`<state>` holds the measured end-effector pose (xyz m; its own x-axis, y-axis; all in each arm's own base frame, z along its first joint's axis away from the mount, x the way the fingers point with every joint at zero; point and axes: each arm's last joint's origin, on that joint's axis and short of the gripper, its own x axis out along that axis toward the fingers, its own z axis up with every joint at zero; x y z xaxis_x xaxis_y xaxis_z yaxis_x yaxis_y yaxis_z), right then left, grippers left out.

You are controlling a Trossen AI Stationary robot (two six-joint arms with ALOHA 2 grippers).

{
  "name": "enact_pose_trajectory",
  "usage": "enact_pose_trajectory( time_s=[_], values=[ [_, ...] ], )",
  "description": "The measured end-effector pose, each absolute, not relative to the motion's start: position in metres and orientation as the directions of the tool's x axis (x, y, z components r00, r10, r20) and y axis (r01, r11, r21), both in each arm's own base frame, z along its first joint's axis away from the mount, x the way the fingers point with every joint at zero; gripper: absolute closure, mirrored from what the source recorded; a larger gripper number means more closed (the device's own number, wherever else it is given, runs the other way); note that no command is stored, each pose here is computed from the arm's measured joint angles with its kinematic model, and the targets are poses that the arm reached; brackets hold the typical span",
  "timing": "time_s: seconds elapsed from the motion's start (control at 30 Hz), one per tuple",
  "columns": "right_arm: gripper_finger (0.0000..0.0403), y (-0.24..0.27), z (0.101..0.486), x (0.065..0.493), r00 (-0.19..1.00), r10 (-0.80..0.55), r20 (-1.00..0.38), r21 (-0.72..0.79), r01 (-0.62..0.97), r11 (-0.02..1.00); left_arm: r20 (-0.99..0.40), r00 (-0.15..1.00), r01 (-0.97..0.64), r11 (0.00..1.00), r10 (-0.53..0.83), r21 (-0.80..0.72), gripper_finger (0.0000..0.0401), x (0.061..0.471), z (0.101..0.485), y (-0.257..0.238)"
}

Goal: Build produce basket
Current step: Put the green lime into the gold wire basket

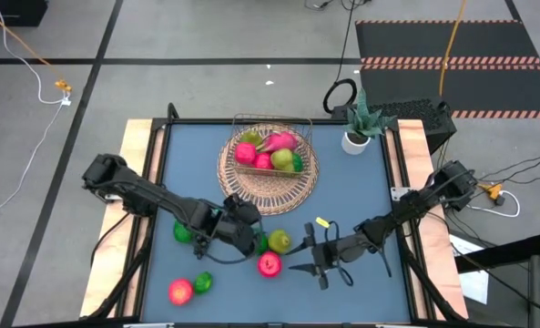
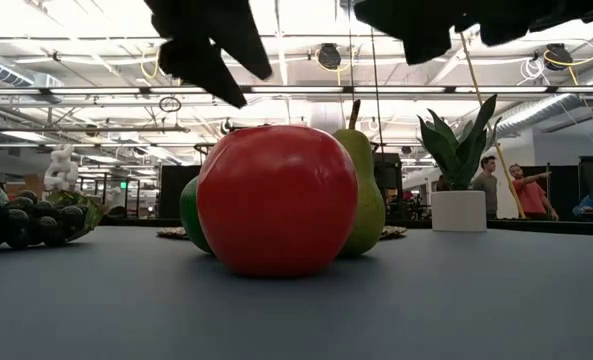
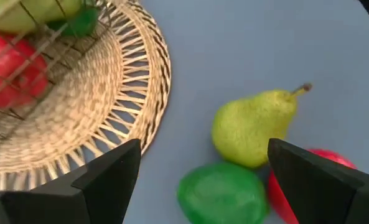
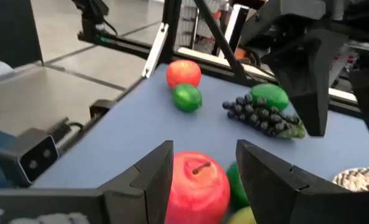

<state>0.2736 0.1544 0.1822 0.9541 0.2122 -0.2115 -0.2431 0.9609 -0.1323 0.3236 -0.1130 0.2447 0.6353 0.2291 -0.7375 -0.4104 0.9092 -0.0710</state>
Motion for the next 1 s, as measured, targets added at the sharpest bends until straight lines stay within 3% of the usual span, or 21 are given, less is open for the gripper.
enact_pose_trajectory(
  time_s=[0.2,0.4,0.7,1.0],
  values=[
    [0.0217,0.154,0.180,0.273,0.951,0.209,-0.229,-0.229,-0.261,0.938,-0.761,0.610,-0.415,0.907,0.221,-0.069,0.0050,0.332,0.228,-0.117],
    [0.0155,0.153,0.193,0.267,0.966,0.154,-0.208,-0.329,-0.217,0.919,-0.759,0.616,-0.394,0.917,0.211,-0.065,0.0050,0.331,0.229,-0.119],
    [0.0062,0.150,0.186,0.263,0.946,0.127,-0.299,-0.139,-0.175,0.975,-0.767,0.615,-0.301,0.953,0.181,-0.016,0.0050,0.338,0.214,-0.131],
    [0.0056,0.136,0.159,0.280,0.933,0.041,-0.358,-0.130,-0.093,0.987,-0.806,0.556,-0.292,0.956,0.203,0.040,0.0050,0.334,0.205,-0.130]
  ],
)
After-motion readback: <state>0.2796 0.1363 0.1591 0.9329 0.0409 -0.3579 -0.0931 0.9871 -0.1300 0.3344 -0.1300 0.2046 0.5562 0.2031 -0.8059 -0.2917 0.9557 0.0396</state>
